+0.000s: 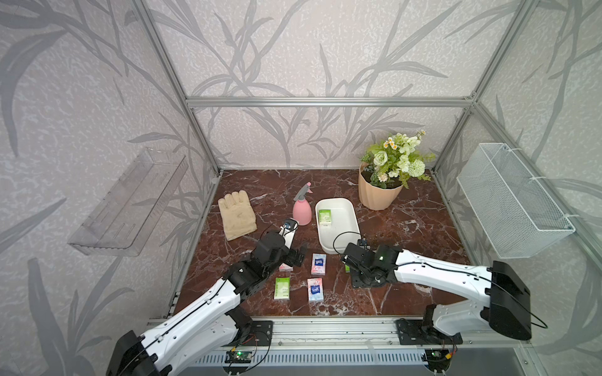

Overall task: Take the pocket tissues out of the storage box
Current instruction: Place the pocket tissues at the center of the board.

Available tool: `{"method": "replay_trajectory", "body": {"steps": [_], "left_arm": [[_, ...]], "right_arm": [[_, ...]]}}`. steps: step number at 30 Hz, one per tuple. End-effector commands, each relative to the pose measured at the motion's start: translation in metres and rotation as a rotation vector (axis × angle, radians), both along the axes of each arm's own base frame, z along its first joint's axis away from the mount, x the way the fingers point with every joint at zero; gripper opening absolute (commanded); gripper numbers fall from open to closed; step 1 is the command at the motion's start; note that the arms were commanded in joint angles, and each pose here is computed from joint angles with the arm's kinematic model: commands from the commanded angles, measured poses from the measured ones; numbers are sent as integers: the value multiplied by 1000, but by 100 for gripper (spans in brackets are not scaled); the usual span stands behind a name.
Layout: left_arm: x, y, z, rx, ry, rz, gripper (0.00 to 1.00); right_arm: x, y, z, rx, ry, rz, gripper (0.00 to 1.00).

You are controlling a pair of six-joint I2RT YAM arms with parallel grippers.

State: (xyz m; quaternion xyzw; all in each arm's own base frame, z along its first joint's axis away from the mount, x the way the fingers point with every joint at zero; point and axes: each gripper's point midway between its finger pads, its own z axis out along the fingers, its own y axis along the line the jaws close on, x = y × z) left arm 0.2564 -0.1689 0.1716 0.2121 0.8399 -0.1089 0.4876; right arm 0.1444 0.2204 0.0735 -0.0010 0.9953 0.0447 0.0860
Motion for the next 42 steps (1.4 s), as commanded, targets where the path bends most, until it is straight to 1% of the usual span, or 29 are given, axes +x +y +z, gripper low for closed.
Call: {"method": "replay_trajectory", "body": {"steps": [1,6,13,20,23,26,30,33,38,42], "left_arm": [[1,-1,-1,-5,-12,-8,100],[1,0,-3,-1,-11,-5,100],[1,0,-5,3,-6,-4,100],[2,-1,-7,7,0,-5,100],[3,-1,-8,10,1,-5,100],[2,-1,-8,12,2,-7,100],[3,-1,-9,13,2,-4,100],[2,-1,-8,10,0,-7,100],[2,-2,-9,7,0,-11,100],[2,-2,-8,3,0,-8,100]], "right_arm": [[-5,13,-14,35,39,-20,55],[-6,14,-30,10,56,-21,55],[-14,14,-51,-7,111,-17,55],[-19,11,-60,-34,142,-9,57],[-20,8,-59,-48,145,-10,59],[-18,6,-50,-62,132,-5,63],[-10,2,-29,-82,87,5,76],[-1,2,-10,-84,33,8,81],[24,9,22,-40,-55,8,84],[58,18,49,2,-171,6,85]]}}
